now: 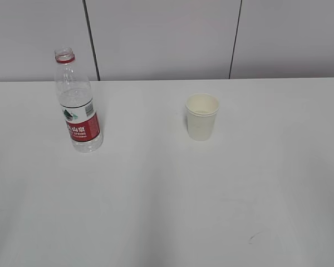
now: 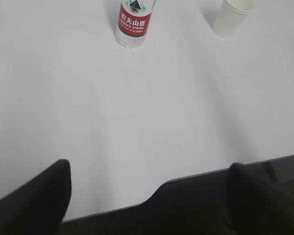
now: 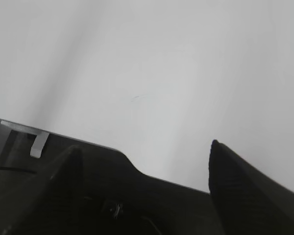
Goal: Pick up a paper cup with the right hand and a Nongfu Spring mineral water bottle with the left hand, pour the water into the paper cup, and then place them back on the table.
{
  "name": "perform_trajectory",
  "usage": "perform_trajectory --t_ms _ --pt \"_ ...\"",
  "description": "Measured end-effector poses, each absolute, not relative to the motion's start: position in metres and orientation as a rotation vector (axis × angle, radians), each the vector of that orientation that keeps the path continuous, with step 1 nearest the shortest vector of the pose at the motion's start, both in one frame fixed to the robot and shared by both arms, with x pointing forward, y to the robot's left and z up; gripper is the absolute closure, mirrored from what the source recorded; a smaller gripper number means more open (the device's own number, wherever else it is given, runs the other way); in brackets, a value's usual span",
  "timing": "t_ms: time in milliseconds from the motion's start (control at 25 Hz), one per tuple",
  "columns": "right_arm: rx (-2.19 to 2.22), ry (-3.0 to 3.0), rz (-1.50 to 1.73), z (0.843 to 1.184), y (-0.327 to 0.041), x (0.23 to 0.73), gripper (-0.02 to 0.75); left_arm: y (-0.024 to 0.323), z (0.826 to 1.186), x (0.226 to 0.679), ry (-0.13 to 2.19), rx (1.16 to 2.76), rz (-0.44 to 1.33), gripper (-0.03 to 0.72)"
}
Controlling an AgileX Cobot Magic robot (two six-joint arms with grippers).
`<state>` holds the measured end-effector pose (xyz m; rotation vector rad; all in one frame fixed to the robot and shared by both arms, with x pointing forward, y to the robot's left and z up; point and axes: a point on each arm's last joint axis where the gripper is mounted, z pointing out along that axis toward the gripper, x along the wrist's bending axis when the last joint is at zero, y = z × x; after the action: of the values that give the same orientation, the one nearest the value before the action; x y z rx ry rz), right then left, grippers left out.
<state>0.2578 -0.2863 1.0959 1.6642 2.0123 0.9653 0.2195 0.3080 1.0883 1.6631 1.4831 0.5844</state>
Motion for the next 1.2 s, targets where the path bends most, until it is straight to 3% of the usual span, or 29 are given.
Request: perform_trajectory --t_ms 280,520,1200 --pt "1.54 1.856 1.051 1.067 -0.306 0.219 0.153 0.311 1.066 0.212 1.404 1.71 0.649 0.115" --pt "1.561 1.889 0.954 1.034 -0.307 0.223 0.153 0.309 1.066 0.217 1.319 1.7 0.705 0.124" --pt "1.429 1.784 1.0 1.031 -0.307 0.241 0.153 0.304 1.063 0.226 1.255 1.666 0.737 0.134"
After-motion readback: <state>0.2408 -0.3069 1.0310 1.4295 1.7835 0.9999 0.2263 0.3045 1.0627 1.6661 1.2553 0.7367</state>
